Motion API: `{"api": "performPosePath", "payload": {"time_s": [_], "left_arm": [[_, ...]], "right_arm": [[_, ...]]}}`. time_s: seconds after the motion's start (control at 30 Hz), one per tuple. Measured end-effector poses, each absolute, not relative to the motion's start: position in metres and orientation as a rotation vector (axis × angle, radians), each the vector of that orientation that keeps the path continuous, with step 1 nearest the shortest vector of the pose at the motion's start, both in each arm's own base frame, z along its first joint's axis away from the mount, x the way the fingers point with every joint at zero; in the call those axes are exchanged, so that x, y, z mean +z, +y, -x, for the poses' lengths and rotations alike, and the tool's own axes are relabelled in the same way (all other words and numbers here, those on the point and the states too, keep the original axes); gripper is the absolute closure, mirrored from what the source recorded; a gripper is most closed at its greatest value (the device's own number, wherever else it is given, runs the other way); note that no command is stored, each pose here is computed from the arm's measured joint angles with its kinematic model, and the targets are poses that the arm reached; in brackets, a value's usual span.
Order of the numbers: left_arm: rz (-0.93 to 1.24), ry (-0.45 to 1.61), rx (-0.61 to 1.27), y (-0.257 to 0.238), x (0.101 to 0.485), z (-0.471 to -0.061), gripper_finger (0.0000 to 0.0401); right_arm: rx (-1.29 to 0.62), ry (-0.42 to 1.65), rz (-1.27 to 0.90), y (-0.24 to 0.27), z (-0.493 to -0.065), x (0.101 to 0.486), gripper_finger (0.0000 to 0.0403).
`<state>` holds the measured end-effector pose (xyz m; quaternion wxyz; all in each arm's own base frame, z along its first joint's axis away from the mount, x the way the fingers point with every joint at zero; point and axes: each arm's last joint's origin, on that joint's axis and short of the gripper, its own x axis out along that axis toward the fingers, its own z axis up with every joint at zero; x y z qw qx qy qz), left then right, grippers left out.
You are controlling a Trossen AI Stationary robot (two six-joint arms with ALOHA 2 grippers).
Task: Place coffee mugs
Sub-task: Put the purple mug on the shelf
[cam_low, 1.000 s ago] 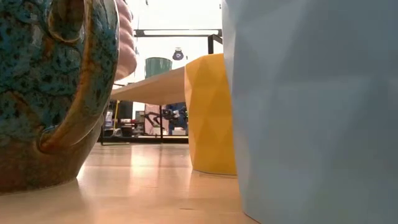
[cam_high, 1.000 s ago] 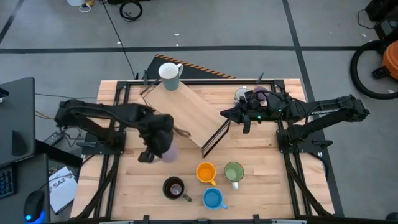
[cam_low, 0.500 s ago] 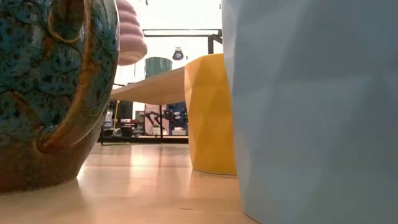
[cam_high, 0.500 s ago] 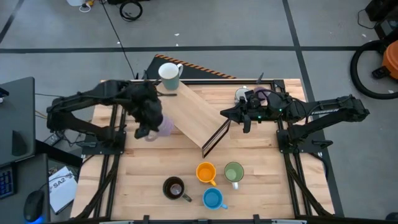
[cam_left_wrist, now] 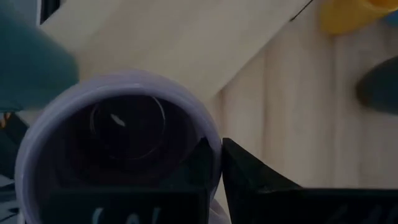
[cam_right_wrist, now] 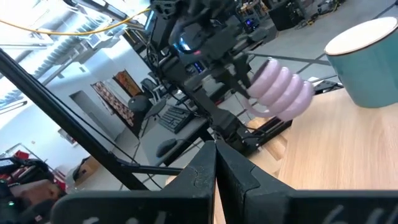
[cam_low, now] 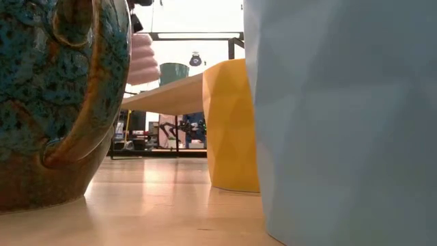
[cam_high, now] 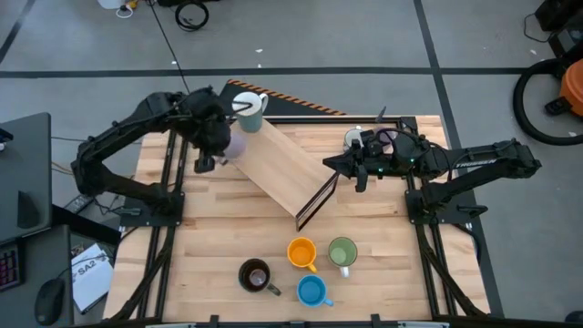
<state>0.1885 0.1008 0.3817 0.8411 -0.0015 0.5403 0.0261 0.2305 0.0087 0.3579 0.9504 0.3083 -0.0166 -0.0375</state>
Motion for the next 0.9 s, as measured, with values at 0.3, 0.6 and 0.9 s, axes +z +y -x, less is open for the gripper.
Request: {"api": "performPosePath", "payload": {"time_s": [0.3,0.6,0.9], "left_arm": [[0.009,1.267,0.046,0.133,0.363,-0.19,0.0372],[0.008,1.264,0.063,0.145,0.362,-0.184,0.0363],[-0.013,1.266,0.056,0.145,0.362,-0.184,0.0353]], "right_arm": [[-0.076,-0.037,-0.653,0.009,-0.23,0.358,0.0386],[-0.079,-0.038,-0.653,0.009,-0.23,0.358,0.0386],[-0.079,-0.038,-0.653,0.009,-0.23,0.358,0.0386]]}}
